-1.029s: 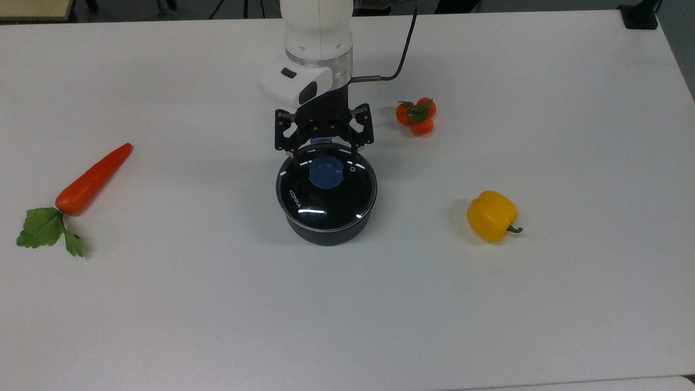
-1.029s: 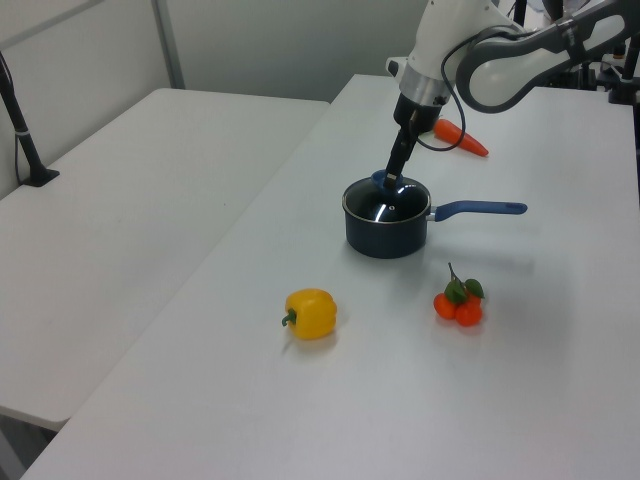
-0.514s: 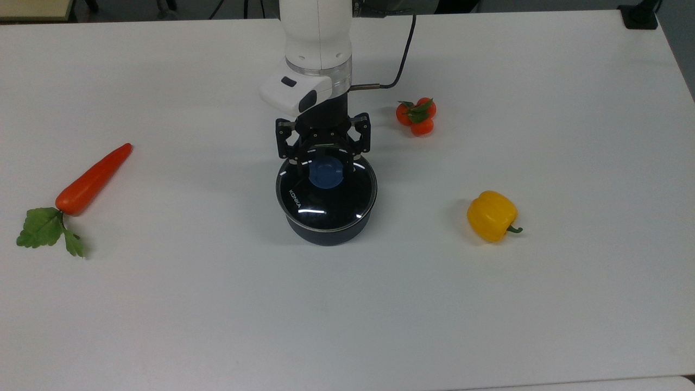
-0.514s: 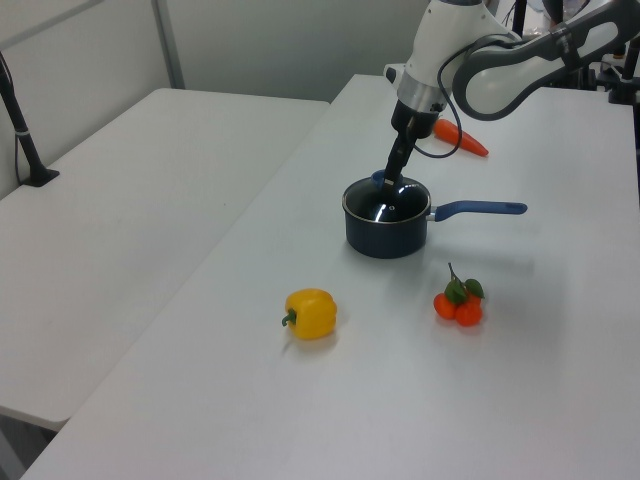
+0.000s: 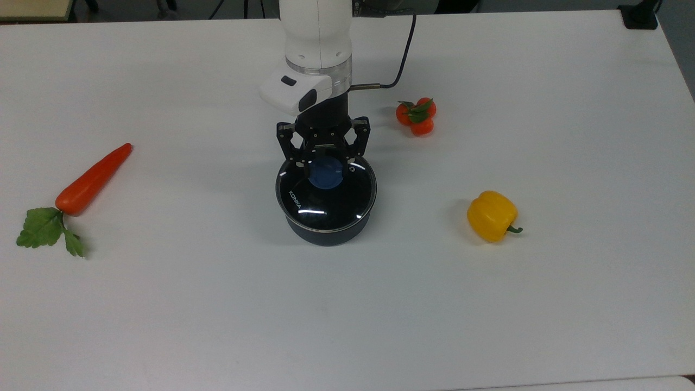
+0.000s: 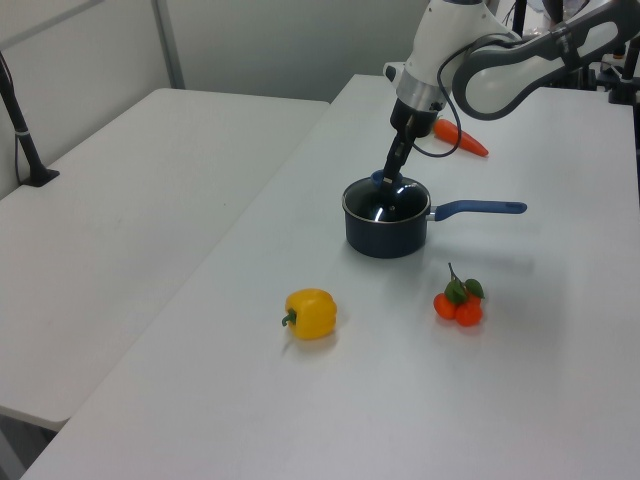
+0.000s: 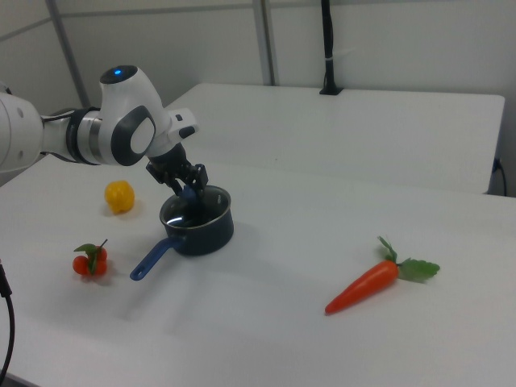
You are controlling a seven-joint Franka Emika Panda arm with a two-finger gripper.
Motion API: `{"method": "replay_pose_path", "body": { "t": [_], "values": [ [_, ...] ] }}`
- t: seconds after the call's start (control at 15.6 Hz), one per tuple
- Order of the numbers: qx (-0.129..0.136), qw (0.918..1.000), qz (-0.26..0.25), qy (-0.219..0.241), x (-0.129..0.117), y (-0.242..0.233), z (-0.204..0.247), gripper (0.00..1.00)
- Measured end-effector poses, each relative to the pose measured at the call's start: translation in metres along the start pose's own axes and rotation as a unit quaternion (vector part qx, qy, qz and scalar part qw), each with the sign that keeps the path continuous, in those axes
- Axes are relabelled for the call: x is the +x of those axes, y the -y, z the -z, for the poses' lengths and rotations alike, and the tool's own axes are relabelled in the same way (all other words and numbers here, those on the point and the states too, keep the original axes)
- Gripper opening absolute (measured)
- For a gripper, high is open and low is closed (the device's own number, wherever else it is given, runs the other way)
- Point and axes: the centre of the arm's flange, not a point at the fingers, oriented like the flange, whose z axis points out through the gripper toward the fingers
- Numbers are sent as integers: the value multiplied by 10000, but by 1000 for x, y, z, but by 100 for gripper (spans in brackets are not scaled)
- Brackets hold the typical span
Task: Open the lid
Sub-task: 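Lift the glass lid off the saucepan and carry it beside the pot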
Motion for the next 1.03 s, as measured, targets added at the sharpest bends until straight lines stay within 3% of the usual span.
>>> {"method": "replay_pose_path", "body": {
  "t": [0.26, 0.58, 1.03],
  "values": [
    [0, 10000, -1, -28, 1, 0, 3, 61],
    [-41, 9998, -92, -179, 7, -8, 38, 61],
    [-267, 9976, -621, 116, -12, -79, 87, 61]
  ]
}}
